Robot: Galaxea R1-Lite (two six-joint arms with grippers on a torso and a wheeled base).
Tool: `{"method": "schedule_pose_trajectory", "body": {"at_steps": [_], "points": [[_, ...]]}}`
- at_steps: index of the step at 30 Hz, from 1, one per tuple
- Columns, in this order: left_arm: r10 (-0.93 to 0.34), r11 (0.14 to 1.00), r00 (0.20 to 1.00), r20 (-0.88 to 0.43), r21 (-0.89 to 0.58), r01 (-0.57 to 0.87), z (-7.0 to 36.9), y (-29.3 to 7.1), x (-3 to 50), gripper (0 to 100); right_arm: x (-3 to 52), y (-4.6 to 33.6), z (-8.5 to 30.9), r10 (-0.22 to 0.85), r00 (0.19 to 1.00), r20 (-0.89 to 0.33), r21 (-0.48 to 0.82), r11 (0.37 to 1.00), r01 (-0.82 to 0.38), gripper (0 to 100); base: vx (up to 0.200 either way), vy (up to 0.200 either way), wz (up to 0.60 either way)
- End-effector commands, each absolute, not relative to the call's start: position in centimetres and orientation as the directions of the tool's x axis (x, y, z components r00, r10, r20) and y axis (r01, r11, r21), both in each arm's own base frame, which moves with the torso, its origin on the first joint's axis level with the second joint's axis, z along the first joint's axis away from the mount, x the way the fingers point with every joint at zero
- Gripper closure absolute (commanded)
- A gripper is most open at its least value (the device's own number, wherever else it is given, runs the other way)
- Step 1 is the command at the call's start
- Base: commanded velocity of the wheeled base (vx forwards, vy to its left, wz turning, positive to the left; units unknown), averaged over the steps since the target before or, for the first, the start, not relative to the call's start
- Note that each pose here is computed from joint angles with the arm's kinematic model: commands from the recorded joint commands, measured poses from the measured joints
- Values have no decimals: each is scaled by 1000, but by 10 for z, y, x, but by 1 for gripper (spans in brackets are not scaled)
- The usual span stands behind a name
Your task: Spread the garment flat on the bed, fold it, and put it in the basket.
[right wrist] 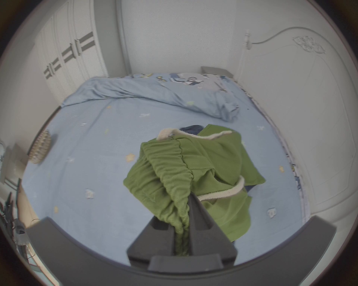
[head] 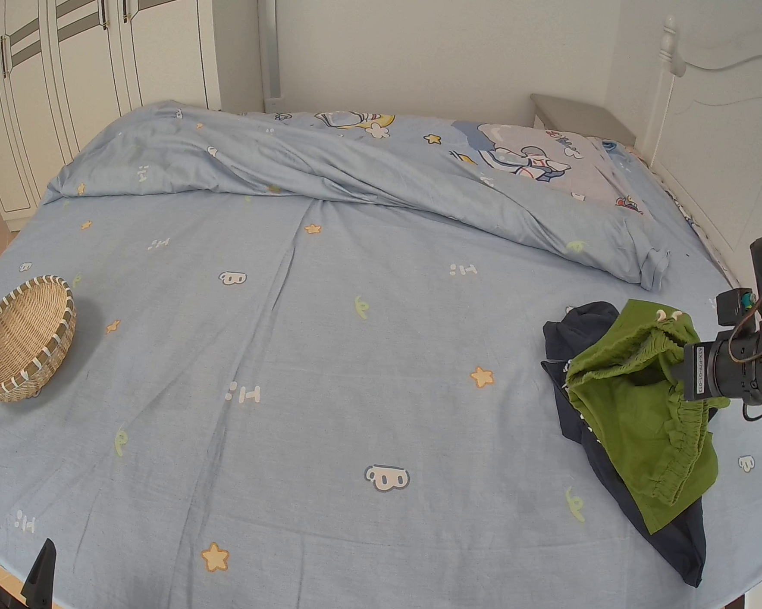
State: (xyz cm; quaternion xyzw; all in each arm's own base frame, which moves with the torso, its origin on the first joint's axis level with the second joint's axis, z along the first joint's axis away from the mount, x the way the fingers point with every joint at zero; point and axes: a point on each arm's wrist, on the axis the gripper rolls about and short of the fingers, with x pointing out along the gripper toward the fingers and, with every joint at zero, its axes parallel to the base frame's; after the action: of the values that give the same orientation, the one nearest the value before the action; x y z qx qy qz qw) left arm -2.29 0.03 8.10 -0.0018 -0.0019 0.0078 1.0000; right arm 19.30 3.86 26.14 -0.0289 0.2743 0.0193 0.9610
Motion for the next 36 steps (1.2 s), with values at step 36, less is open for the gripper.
{"method": "schedule_pose_trajectory", "body": {"at_steps": [36], "points": [[14,1000,1000,2,-5,-14,76,0,-23,0,167,61,262,143,848,-511,-4,986,-168,100,0,106,0]]}}
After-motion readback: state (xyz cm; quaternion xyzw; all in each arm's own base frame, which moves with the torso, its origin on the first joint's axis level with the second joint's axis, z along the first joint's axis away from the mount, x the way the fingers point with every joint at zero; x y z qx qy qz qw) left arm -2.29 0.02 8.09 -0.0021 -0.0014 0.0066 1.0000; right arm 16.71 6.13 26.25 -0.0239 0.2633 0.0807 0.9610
